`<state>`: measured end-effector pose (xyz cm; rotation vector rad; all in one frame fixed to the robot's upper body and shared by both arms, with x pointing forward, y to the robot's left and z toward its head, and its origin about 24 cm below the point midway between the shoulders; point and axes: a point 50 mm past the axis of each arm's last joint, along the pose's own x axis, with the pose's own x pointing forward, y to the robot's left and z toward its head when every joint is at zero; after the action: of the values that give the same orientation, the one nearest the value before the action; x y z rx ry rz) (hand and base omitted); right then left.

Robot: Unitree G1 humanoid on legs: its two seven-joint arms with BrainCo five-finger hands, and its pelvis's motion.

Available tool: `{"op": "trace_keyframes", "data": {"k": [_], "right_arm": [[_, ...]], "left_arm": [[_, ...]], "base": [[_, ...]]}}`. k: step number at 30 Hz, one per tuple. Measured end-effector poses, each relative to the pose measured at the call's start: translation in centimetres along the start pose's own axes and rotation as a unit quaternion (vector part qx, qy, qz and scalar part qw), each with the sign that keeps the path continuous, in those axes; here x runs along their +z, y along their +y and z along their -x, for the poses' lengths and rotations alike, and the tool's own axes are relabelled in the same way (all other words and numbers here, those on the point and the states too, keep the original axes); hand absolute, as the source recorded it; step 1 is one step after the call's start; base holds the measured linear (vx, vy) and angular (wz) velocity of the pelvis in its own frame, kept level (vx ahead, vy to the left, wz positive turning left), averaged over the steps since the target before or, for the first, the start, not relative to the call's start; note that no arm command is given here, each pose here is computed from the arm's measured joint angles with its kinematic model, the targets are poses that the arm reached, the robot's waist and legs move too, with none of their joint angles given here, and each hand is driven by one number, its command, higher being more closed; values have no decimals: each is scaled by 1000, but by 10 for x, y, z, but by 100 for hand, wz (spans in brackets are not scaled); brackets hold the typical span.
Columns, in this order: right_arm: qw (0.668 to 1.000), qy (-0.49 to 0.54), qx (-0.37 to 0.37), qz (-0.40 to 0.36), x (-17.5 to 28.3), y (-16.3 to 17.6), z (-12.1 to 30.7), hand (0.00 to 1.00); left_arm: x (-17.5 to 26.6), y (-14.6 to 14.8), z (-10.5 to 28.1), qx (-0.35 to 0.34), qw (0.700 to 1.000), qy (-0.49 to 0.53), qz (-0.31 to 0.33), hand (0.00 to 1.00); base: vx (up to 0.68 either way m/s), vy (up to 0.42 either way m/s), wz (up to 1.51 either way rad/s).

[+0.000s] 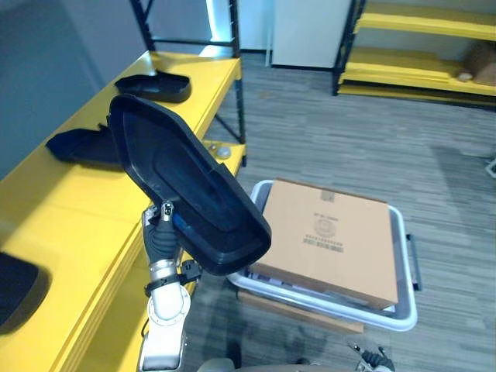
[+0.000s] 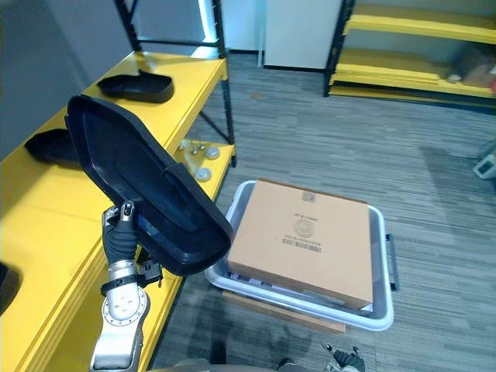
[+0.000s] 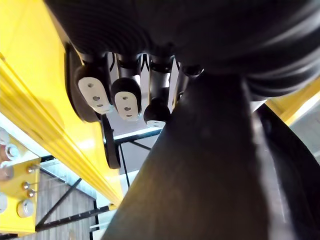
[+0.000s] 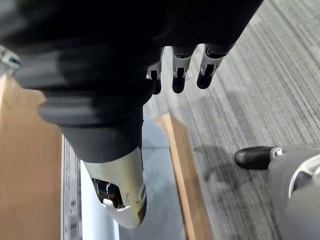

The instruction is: Walk over and take plastic housings, then place them on the shelf

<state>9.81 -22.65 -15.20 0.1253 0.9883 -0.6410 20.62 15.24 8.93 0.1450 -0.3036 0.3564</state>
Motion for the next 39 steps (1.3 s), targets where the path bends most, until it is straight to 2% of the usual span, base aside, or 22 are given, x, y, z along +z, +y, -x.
{"op": "trace_keyframes", "data": {"k": [3, 7, 13, 18, 29, 34, 39], "right_arm": [[1000, -7, 1, 15, 1, 0, 0, 0], [999, -3, -25, 26, -1, -16, -1, 0], [999, -37, 22, 24, 24, 20, -2, 0], [996, -51, 49, 49, 29, 31, 0, 0], [997, -43, 33, 56, 12, 12, 4, 0], [995, -63, 57, 56, 19, 28, 8, 0], [994, -72, 55, 54, 23, 27, 8, 0]], "left_arm": [[7, -10, 1, -16, 1000, -15, 22, 100], [15, -25, -3, -49, 997, -33, 47, 100], [7, -22, -7, -52, 997, -23, 49, 100], [-1, -18, -5, -49, 998, -4, 46, 100], [-2, -26, -1, -57, 997, 4, 57, 100], [-7, -24, 6, -66, 996, 22, 62, 100], [-6, -32, 9, -88, 993, 24, 72, 100]], "base": [[-76, 62, 139], [-31, 113, 149], [-49, 126, 47], [-12, 134, 3], [152, 12, 89], [214, -133, 27], [193, -100, 10]]}}
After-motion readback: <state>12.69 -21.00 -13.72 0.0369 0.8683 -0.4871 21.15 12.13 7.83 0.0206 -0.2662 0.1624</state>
